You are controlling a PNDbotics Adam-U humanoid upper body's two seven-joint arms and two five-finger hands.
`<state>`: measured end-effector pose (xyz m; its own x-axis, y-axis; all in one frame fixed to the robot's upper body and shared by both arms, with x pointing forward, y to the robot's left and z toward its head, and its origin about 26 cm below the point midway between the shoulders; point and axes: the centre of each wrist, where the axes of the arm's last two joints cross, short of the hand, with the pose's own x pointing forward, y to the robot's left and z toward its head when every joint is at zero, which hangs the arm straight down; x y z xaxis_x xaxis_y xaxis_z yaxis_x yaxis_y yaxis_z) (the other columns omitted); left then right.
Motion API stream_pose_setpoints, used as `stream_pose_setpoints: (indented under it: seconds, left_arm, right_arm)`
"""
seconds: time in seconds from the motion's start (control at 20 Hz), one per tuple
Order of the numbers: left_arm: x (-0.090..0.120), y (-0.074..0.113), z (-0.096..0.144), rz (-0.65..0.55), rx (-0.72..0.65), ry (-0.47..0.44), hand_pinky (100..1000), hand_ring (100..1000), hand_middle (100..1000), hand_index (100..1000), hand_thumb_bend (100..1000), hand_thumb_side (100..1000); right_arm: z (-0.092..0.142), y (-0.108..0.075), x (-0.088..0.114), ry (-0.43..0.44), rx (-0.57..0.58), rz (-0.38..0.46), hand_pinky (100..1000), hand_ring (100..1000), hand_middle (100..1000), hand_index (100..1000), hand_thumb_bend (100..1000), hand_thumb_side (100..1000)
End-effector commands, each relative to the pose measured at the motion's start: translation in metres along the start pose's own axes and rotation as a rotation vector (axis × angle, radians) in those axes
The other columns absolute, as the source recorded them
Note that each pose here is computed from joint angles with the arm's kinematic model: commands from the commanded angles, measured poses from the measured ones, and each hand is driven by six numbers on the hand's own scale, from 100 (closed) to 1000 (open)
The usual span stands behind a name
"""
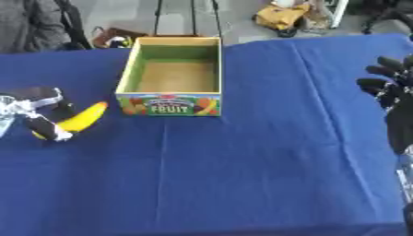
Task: Pick up objects on the table and place them in the box.
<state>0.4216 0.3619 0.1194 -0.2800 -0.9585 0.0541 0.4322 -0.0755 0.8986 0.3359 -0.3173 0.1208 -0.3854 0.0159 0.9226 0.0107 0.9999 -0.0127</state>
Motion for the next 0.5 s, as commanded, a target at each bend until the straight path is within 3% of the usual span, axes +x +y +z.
stream_pose_setpoints:
  seconds: [0.05,0.3,0.5]
  left_arm:
    - [-0.005,0.019,0.01,-0.01,0.053,0.006,688,492,440,533,344,348]
    - [-0.005,0.036,0.015,-0.029,0.061,-0.006,691,490,435,528,324,352]
    - [-0.006,0.062,0.023,-0.065,0.072,-0.024,697,492,435,528,312,354]
  right_arm:
    - [-0.004,-0.003,0.008,-0.025,0.006,0.009,815,680,702,813,100,937]
    - [-0.004,-0.003,0.007,-0.023,0.006,0.009,815,679,702,813,100,937]
    - [-0.003,-0.003,0.007,-0.02,0.006,0.01,815,679,703,813,100,936]
